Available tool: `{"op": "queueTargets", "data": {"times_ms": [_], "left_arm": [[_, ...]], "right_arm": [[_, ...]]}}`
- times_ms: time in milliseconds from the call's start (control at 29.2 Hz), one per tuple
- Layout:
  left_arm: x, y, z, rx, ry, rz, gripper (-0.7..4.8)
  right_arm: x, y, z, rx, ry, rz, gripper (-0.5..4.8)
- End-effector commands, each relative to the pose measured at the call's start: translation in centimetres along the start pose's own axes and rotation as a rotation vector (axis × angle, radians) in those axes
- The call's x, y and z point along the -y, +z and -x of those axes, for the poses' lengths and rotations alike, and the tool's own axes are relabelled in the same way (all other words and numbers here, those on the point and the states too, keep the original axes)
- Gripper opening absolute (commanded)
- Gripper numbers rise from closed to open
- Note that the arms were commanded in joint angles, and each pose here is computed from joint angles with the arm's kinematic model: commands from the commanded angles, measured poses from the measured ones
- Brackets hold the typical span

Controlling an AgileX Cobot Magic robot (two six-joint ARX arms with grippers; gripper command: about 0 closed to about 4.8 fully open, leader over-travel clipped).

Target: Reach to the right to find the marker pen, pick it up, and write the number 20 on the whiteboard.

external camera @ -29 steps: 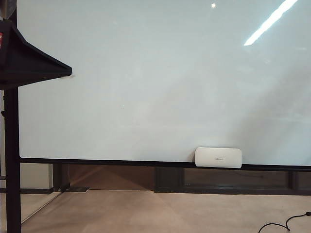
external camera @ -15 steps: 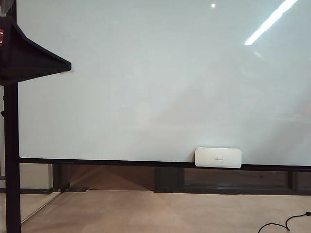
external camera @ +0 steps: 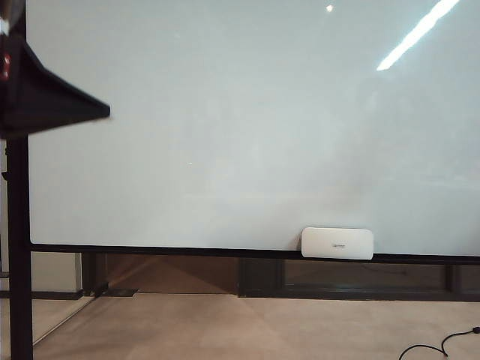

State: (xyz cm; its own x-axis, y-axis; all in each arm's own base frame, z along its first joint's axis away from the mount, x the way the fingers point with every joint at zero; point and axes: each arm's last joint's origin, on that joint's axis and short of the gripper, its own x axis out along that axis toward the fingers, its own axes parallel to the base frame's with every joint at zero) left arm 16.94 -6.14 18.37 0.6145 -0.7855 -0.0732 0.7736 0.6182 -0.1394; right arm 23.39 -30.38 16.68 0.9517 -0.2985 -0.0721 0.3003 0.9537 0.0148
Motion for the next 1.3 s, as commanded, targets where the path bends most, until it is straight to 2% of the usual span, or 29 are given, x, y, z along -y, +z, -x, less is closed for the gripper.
{"op": "queueTargets", "data": {"times_ms": [34, 171, 205, 308, 342, 513, 616, 684, 924, 1300], "left_arm": [[-0.6, -0.4, -0.6, -0.004, 0.015, -0.002, -0.05], [-1.3, -0.8, -1.4, 0.030, 0.056, -0.025, -0.05], [-1.5, -0.9, -1.6, 0.040, 0.065, -0.035, -0.05], [-1.8, -1.3, -2.1, 0.063, 0.066, -0.069, -0.05], [-1.8, -1.4, -2.3, 0.067, 0.063, -0.073, -0.05], [-2.1, -2.4, -3.4, 0.030, 0.042, -0.047, -0.05], [-2.3, -2.8, -4.3, 0.004, 0.026, -0.031, -0.05], [-2.5, -2.8, -4.9, -0.003, 0.018, -0.027, -0.05], [-3.1, -2.2, -6.0, 0.009, 0.013, -0.036, -0.05], [-3.2, -2.1, -6.0, 0.012, 0.014, -0.038, -0.05]], "right_arm": [[1.6, -0.1, -0.7, 0.032, 0.002, -0.017, -0.02], [3.0, -0.2, -2.5, 0.050, 0.036, -0.003, 0.03], [3.2, 0.0, -2.9, 0.058, 0.061, 0.000, 0.14], [4.3, -0.1, -4.5, 0.078, 0.138, 0.016, 0.92], [4.6, 0.0, -5.0, 0.085, 0.157, 0.024, 1.00], [5.8, 0.0, -7.0, 0.109, 0.166, 0.046, 0.92], [6.3, 0.0, -7.8, 0.113, 0.153, 0.051, 0.24], [6.8, -0.2, -8.5, 0.111, 0.153, 0.052, 0.02], [8.2, -1.8, -10.7, 0.106, 0.180, 0.031, 0.03], [10.0, -3.2, -13.1, 0.141, 0.255, 0.074, 0.03]]}}
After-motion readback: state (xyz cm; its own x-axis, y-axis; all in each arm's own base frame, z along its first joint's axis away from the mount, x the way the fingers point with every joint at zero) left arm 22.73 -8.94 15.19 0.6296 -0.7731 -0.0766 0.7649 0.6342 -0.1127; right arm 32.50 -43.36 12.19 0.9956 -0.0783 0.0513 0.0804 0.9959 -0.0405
